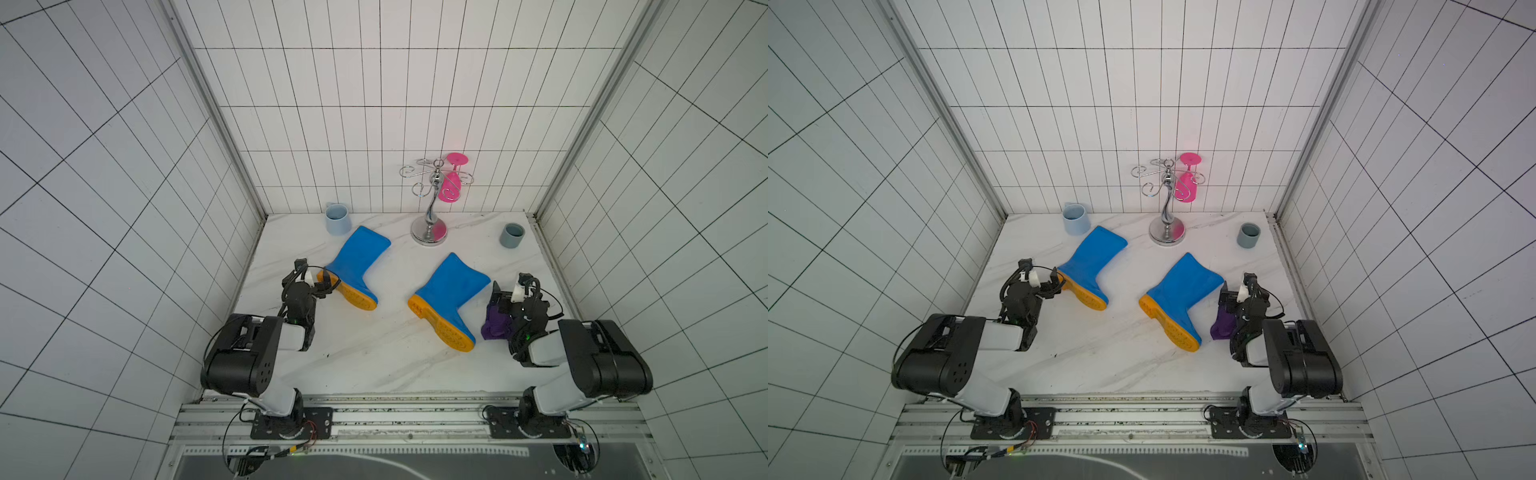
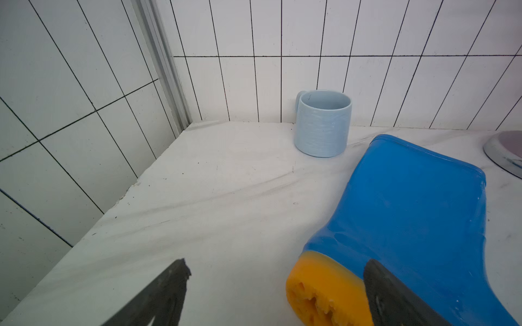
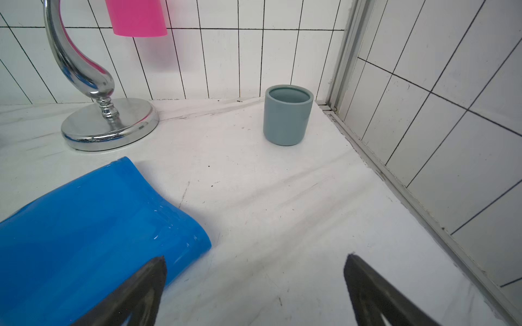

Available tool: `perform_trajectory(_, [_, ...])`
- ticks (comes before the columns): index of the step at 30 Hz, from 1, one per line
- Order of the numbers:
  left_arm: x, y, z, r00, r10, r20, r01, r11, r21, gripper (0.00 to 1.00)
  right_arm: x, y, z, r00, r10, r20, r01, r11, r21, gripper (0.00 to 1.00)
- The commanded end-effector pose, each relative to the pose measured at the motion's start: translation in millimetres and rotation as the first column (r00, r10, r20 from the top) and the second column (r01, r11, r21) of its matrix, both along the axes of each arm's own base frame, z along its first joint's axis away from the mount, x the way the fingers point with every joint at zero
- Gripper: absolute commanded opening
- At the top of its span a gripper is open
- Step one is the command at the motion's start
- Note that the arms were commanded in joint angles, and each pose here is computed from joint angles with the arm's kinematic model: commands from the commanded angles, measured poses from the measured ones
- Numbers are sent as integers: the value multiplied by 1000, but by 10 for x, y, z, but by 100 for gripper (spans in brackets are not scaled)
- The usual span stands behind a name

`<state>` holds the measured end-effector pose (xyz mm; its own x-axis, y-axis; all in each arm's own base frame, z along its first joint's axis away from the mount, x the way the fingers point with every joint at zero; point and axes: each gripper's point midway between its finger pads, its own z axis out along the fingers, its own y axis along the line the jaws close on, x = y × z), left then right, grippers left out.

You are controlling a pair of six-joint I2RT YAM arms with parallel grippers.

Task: Wipe the rubber boots with a cloth
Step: Adjust the rubber boot at the center of the board.

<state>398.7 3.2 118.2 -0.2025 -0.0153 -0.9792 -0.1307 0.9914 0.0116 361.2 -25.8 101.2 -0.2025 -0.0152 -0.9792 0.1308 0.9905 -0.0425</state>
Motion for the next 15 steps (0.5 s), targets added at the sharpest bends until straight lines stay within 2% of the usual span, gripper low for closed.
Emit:
perform_trajectory(1, [37,-23,84,1000,-13,21,12,1000,11,97,185,18,287,996,12,88,-12,1000,-4,99])
perform_trajectory(15, [37,-24,82,1000,-13,20,13,1000,11,97,185,19,290,996,12,89,-12,1000,-4,100])
